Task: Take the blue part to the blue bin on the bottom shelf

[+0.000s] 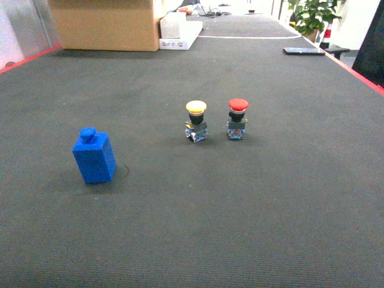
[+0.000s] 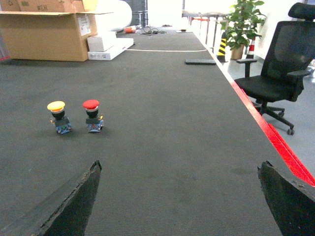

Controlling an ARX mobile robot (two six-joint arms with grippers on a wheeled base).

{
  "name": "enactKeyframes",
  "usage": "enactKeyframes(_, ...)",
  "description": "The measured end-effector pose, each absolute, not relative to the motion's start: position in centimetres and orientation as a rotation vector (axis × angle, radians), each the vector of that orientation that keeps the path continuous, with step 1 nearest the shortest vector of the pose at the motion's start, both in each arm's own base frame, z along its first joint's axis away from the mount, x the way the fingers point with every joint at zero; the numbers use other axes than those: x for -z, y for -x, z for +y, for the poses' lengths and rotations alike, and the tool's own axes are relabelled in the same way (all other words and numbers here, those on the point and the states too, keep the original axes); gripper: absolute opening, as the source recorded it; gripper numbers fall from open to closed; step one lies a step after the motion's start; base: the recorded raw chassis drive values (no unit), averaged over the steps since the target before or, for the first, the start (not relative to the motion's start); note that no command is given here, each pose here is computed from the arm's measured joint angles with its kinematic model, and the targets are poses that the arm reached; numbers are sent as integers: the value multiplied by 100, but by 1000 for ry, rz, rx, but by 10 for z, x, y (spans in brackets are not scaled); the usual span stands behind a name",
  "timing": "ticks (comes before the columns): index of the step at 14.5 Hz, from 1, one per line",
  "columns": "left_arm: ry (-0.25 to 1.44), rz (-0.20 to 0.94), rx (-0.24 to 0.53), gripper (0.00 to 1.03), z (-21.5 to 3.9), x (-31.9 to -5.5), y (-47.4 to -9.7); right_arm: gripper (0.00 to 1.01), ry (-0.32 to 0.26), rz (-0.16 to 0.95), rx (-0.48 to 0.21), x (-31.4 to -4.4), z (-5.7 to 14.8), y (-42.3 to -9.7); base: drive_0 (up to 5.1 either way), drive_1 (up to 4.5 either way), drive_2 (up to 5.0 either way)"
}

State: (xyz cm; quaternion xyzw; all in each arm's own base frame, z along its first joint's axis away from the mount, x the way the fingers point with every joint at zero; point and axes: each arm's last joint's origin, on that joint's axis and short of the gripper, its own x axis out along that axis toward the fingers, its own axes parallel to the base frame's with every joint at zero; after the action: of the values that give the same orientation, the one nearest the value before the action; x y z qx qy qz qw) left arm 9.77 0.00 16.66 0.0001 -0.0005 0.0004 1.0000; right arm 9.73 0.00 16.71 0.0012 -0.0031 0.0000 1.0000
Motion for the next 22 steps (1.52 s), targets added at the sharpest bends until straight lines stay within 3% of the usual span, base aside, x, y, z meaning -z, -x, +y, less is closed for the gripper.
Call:
enactKeyframes(12, 0, 7, -3, 98, 0, -166, -98, 98, -2, -2, 0, -167, 0, -97, 0, 0, 0)
enactKeyframes(14, 7, 164, -86, 98, -3, -163, -99, 98, -2, -2, 1, -167, 0, -97, 0, 0, 0)
enactKeyframes(17, -12, 213, -140, 98, -8, -161, -111, 98, -2, -2, 0, -167, 0, -97, 0, 0, 0)
enactKeyframes(19, 26, 185, -100, 98, -14, -168, -137, 98, -2, -2, 0, -167, 0, -97, 0, 0, 0)
enactKeyframes(20, 32, 156, -8, 98, -31, -180, -175, 98, -2, -1, 0, -167, 0, -97, 0, 0, 0)
enactKeyframes(22, 54, 153, 43, 98, -46, -182, -224, 98, -2, -1, 0, -167, 0, -97, 0, 0, 0)
